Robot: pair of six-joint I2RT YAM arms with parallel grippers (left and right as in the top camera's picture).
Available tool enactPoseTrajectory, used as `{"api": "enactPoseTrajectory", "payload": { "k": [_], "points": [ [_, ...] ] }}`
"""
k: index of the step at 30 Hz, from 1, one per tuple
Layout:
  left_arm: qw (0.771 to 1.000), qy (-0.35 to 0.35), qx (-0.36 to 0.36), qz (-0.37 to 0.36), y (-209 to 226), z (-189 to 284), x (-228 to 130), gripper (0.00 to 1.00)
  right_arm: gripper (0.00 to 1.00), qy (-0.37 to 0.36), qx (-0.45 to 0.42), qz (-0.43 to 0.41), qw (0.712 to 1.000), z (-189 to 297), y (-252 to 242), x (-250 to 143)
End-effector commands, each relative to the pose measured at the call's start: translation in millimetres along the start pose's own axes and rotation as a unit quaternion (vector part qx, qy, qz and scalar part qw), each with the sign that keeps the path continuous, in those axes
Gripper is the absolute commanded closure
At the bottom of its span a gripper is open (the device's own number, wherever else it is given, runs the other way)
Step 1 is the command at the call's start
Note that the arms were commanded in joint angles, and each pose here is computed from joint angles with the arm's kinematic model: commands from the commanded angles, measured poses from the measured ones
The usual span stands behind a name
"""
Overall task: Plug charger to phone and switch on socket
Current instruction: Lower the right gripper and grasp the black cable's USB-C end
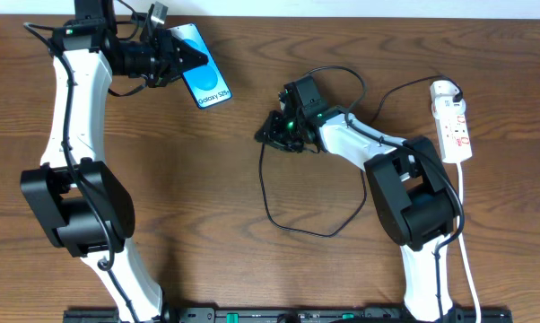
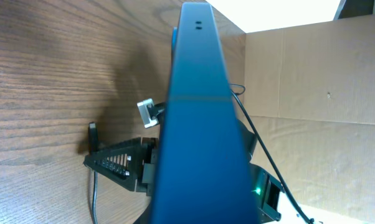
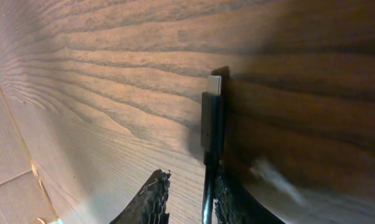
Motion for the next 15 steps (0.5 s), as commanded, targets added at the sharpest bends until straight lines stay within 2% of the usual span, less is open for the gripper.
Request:
{"api": "enactPoseTrajectory", "payload": {
  "k": [1, 7, 10, 15],
  "points": [
    [0.999, 0.001, -0.023, -0.022, -11.4, 4.8, -1.6, 0.93, 0.75, 0.01, -0.064, -0.032, 0.997, -28.2, -37.6, -11.4],
    [0.999, 0.001, -0.023, -0.022, -11.4, 4.8, -1.6, 0.93, 0.81, 0.0, -0.076, -0.035, 0.996, -32.5, -45.0, -9.5],
    [0.999, 0.001, -0.023, -0.022, -11.4, 4.8, -1.7, 0.92, 0.99, -0.011, -0.089, -0.033, 0.995, -31.6, -48.2, -6.7],
    [1.0, 0.002, -0.023, -0.021, -11.3, 4.8, -1.8, 0.93, 0.99, -0.019, -0.084, 0.0, 0.996, -30.9, -47.6, -2.4]
  ]
}}
Point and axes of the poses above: each gripper's point midway between its finger pads, its own z axis back along the fingers, its own y axis along the line the jaws close on, x = y × z, the point moved 8 cm from there along z, back along the fingers, and after that the axes turned 5 degrees about z, right-handed, at the moved point
